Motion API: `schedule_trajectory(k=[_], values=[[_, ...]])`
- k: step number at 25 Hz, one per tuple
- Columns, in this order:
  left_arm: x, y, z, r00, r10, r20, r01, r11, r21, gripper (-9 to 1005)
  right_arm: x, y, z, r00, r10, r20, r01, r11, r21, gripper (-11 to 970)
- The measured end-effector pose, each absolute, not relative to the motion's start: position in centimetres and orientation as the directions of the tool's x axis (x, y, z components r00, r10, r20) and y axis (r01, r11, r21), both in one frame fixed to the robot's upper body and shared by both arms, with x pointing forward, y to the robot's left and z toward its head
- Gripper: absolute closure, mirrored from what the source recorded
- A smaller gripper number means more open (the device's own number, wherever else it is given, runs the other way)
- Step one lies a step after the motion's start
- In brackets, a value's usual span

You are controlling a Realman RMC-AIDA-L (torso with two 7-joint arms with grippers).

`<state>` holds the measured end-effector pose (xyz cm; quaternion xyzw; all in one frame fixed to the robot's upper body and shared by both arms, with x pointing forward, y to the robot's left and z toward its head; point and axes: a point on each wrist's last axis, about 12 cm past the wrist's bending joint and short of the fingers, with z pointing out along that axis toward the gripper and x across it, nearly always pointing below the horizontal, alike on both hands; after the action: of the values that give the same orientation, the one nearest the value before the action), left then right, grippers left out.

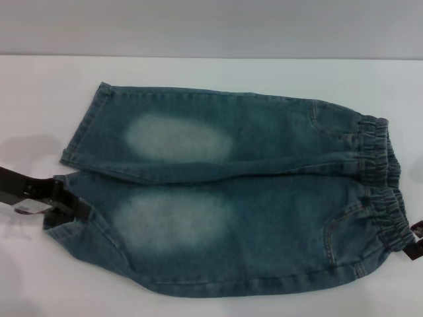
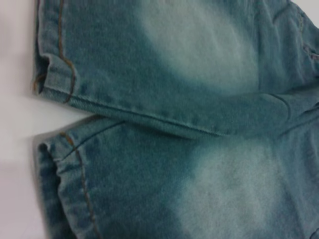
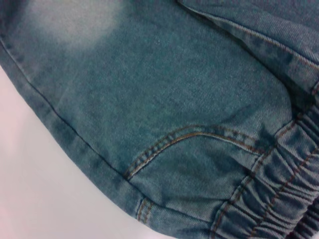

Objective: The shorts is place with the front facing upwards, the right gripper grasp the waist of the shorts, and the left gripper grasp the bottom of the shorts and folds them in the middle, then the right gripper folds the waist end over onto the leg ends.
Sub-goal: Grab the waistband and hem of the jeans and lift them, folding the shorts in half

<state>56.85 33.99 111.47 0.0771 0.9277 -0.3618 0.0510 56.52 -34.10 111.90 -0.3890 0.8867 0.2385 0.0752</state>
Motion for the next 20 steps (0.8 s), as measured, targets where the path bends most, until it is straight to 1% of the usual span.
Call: schedule_trajectory(k=[20], values=[[57.14,34.02,111.81,-0.982,0.107,-0.155,0.183,0.729,-0.660,953,56.54,-33.69,111.50,-0.682,-0.666,-0.302,-0.728,0.582,0.362,353]])
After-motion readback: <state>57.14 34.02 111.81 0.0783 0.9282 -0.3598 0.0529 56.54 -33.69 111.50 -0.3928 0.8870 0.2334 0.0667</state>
